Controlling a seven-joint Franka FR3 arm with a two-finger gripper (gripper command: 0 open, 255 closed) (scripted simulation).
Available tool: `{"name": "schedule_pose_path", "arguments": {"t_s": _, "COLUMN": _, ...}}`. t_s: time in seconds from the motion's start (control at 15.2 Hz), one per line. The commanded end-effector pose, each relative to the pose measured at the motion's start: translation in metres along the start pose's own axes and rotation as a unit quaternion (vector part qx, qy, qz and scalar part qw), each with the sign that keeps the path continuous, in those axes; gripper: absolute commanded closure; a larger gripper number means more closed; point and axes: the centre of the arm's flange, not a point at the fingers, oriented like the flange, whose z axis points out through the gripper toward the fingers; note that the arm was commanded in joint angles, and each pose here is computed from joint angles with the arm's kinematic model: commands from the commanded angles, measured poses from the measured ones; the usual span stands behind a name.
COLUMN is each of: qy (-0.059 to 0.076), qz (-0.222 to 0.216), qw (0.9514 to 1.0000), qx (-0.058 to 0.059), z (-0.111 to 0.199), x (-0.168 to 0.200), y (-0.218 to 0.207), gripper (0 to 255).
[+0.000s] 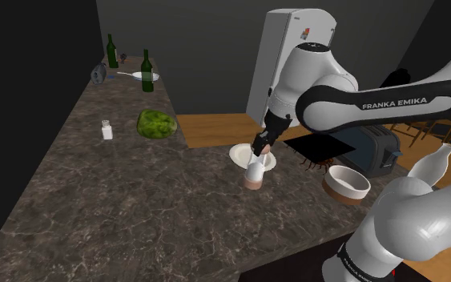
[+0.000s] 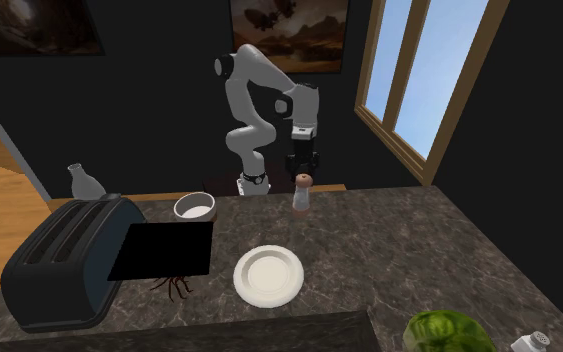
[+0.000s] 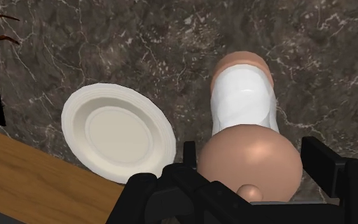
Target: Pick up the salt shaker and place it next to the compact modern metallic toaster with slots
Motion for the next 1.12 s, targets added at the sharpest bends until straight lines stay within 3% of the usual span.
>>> {"name": "schedule_pose_path", "arguments": {"t_s": 0.0, "qy": 0.0, "qz": 0.0, "qw": 1.0, "qx": 0.0, "z": -0.01, "x": 0.003, "y": 0.001, "gripper": 255}}
{"name": "schedule_pose_path", "arguments": {"t_s": 1.06, "qy": 0.0, "qz": 0.0, "qw": 1.0, "qx": 0.0, "z": -0.091, "x": 0.02, "y": 0.015, "gripper": 255}}
